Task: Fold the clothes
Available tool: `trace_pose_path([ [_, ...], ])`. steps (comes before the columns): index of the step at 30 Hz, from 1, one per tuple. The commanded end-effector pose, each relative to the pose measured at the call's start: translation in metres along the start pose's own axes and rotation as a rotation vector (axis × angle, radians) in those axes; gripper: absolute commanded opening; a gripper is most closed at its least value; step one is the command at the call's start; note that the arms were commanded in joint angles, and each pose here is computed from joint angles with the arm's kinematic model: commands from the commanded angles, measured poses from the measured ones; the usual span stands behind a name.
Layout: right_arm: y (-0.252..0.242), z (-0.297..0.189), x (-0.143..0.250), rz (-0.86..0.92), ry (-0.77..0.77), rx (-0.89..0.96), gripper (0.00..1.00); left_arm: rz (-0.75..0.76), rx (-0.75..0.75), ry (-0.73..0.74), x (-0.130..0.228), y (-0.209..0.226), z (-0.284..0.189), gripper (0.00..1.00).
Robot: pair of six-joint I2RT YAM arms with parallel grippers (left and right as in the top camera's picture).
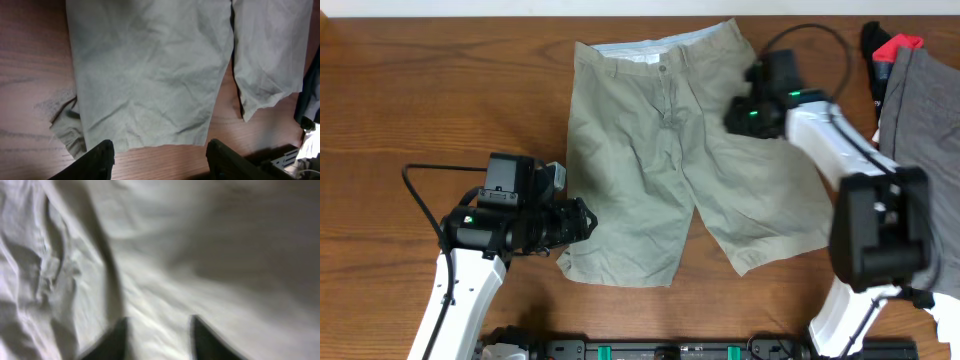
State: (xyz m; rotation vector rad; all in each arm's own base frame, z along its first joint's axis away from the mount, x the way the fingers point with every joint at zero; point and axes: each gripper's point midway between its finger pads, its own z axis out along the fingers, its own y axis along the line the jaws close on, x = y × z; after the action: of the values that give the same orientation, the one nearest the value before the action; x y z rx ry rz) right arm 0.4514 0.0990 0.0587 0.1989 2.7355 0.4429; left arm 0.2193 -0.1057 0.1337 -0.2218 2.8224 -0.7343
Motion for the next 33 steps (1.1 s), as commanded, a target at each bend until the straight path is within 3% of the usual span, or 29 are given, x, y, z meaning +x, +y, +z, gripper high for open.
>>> trace_pose_path([
  [1, -0.011, -0.002, 0.008, 0.011, 0.045, 0.013, 0.14, 0.017, 0.0, -0.024, -0.007, -0.003, -0.003, 0.62],
  [3, -0.017, 0.006, 0.024, 0.026, 0.11, 0.031, 0.18, 0.021, 0.003, -0.032, -0.009, -0.004, -0.003, 0.62],
  [10, -0.009, 0.031, 0.083, 0.015, 0.332, 0.058, 0.12, 0.021, 0.004, -0.032, -0.01, -0.004, -0.003, 0.62],
  [15, -0.046, 0.033, 0.103, -0.006, 0.388, 0.298, 0.12, 0.021, 0.003, -0.032, -0.009, -0.004, -0.003, 0.62],
  [19, -0.101, 0.024, 0.087, 0.003, 0.318, 0.553, 0.15, 0.021, 0.004, -0.032, -0.009, -0.004, -0.003, 0.62],
  [23, -0.14, 0.018, 0.06, 0.061, 0.214, 0.643, 0.17, 0.021, 0.004, -0.032, -0.01, -0.004, -0.003, 0.62],
  [27, -0.165, 0.015, 0.02, 0.149, 0.075, 0.615, 0.19, 0.022, 0.004, -0.035, -0.01, -0.004, -0.003, 0.63],
  [33, -0.124, 0.0, -0.024, 0.102, 0.072, 0.261, 0.31, 0.041, 0.004, -0.036, -0.01, -0.004, -0.003, 0.67],
])
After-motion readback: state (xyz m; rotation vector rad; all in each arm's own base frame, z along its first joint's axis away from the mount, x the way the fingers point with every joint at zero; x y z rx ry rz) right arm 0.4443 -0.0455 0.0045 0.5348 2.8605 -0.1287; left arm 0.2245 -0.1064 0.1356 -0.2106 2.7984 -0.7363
